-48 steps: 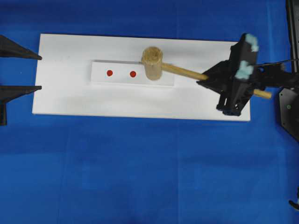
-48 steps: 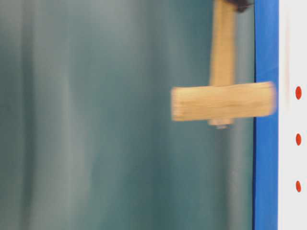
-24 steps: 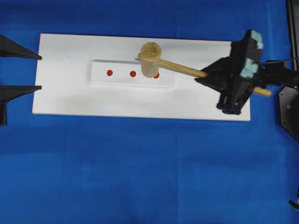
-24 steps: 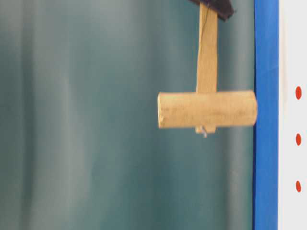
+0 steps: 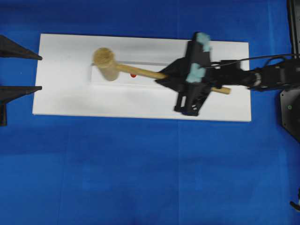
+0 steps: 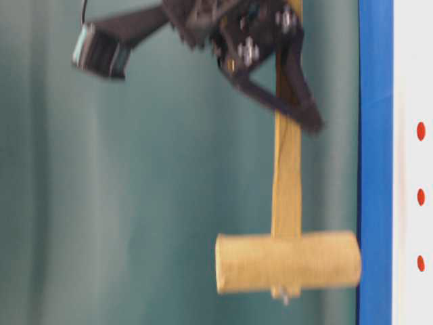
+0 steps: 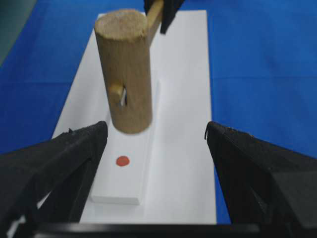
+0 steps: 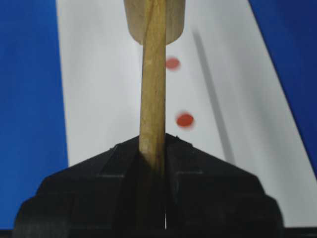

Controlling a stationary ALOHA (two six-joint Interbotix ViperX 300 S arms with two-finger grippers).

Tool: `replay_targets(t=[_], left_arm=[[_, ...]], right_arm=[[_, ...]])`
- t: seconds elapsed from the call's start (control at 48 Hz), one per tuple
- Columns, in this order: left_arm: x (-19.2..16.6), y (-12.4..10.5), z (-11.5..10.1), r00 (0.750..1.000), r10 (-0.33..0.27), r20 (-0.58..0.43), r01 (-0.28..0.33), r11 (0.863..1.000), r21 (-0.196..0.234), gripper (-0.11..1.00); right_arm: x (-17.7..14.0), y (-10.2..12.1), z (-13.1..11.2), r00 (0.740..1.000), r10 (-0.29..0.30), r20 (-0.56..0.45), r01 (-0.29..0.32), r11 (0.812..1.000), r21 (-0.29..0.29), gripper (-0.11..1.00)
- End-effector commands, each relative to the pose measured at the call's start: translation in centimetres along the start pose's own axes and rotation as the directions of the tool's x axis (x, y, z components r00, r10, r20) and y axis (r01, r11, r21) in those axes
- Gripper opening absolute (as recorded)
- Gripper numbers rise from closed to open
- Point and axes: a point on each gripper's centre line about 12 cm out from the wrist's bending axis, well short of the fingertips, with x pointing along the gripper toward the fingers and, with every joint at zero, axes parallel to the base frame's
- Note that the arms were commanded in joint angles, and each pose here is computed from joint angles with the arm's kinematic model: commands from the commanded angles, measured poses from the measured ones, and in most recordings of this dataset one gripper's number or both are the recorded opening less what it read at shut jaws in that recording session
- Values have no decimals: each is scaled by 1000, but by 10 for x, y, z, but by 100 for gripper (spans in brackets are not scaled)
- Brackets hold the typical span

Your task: Hit the mark with a hammer.

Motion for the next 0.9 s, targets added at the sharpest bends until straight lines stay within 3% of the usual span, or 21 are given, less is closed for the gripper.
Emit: replay_targets(t=[0.0,0.396,0.584,0.876], left_arm=[[1,1,4,1000,3,9,-3,1000,-2,78],[8,1,3,999,7,39,-7,1000,-5,79],[27,2,4,994,18,106,-13,998,-54,80],[62,2,1,992,24,121,-12,995,-104,93]], right_arm=[[1,7,21,999,24,47,-23,1000,-7,2],[3,8,23,999,24,49,-24,1000,-10,2],[3,8,23,999,24,49,-24,1000,-10,2],[3,9,22,999,25,48,-25,1000,-13,2]])
